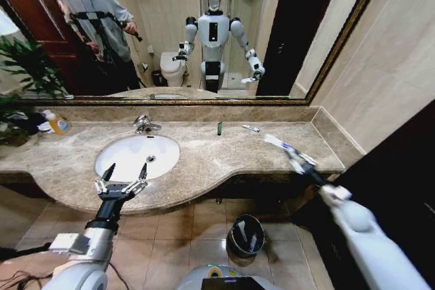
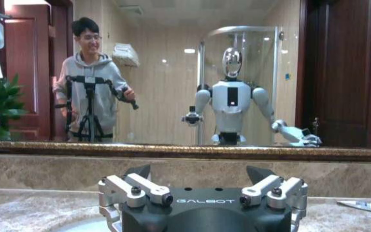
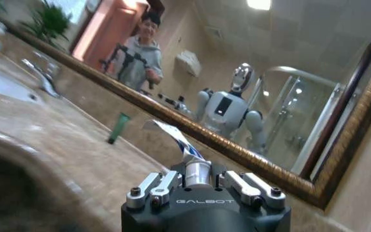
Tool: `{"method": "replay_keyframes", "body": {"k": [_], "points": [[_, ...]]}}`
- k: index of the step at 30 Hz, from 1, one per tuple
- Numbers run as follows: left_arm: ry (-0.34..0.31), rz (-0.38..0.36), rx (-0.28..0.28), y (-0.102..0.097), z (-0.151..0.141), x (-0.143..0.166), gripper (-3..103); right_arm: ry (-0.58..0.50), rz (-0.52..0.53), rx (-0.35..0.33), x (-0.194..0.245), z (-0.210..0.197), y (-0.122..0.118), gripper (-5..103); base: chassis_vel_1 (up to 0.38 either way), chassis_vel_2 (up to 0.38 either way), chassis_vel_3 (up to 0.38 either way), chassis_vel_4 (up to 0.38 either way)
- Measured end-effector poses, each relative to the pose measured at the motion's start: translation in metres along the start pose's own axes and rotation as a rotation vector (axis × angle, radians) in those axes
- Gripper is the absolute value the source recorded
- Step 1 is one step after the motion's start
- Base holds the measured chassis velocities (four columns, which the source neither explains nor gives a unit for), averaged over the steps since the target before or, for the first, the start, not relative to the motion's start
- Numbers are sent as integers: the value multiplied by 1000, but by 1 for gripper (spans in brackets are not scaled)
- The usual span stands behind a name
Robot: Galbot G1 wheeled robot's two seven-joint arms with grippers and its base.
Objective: Pick up the trash from the sink and place it in the trash bin.
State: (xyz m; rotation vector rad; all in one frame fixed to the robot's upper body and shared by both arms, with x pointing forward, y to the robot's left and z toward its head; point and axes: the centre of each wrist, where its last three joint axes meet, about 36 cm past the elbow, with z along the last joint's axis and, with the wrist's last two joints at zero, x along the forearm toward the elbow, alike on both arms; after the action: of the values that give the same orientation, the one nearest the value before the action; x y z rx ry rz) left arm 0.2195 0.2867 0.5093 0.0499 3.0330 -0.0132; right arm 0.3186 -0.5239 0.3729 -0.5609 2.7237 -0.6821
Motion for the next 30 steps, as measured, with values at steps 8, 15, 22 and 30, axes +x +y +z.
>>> {"method": "replay_keyframes", "body": {"k": [8,15,22,30], "points": [[0,0,0,0,0,0,100,90,-198,-150,111,11,79,25,0,0,0,0],[0,0,0,0,0,0,100,306,-422,-235,101,79,158,25,0,0,0,0],[0,0,0,0,0,0,100,511,-530,-309,64,141,202,25,0,0,0,0],[0,0,0,0,0,0,100,608,-573,-235,37,157,215,25,0,0,0,0]]}}
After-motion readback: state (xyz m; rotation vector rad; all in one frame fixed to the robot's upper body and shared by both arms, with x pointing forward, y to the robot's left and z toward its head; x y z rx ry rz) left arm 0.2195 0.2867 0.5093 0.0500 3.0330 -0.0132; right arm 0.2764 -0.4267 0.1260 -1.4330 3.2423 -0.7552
